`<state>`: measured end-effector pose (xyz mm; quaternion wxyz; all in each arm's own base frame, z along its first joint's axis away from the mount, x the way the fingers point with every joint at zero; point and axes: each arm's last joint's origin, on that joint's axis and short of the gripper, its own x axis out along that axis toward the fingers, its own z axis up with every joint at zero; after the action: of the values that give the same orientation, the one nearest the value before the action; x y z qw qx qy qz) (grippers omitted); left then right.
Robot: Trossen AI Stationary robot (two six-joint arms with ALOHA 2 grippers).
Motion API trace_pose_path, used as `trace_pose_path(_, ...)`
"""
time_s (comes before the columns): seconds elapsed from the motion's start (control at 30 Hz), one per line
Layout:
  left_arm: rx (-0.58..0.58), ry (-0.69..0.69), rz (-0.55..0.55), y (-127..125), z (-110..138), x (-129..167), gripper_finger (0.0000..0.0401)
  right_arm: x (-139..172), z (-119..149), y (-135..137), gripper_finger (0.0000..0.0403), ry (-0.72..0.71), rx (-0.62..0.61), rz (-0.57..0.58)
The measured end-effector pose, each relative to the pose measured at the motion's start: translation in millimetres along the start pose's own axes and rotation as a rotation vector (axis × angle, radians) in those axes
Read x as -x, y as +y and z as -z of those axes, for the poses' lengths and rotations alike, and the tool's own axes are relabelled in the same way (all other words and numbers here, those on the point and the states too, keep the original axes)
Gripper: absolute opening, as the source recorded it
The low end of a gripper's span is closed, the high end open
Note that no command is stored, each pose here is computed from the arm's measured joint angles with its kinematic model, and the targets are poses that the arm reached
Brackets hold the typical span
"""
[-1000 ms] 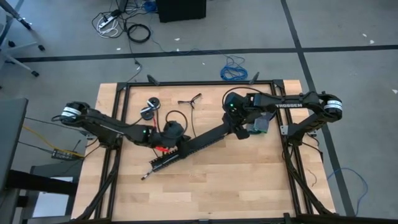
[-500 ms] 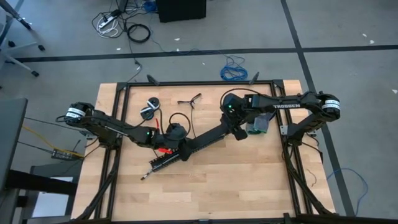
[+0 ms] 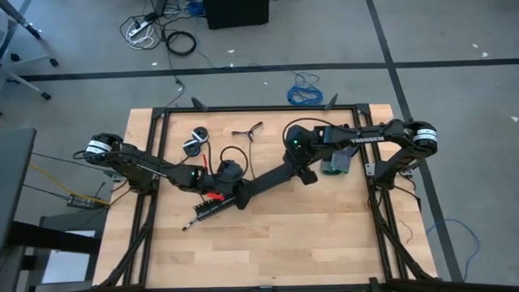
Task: Ziptie cables
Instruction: Insert the black cover of the black cable duct
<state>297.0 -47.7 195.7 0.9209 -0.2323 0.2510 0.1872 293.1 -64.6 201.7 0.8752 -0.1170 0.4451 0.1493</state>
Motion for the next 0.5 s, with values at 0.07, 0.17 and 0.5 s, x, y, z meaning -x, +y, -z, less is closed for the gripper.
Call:
trace_pose_path(0.07, 0.004, -0.008, 0.006, -0.6, -0.8, 0.0, 0.0000, 0.1, -1.4, -1.1, 0.0221, -0.015, -0.015, 0.010)
trace_pose_path(0.17, 0.006, -0.006, 0.004, -0.5, -0.5, 0.0, 0.0000, 1.4, -2.9, -1.7, 0.0223, -0.030, -0.012, 0.018)
trace_pose_path(0.5, 0.003, -0.006, -0.006, 0.0, 0.2, -0.8, 0.0000, 3.7, -0.4, -8.0, 0.0218, -0.037, -0.020, 0.040)
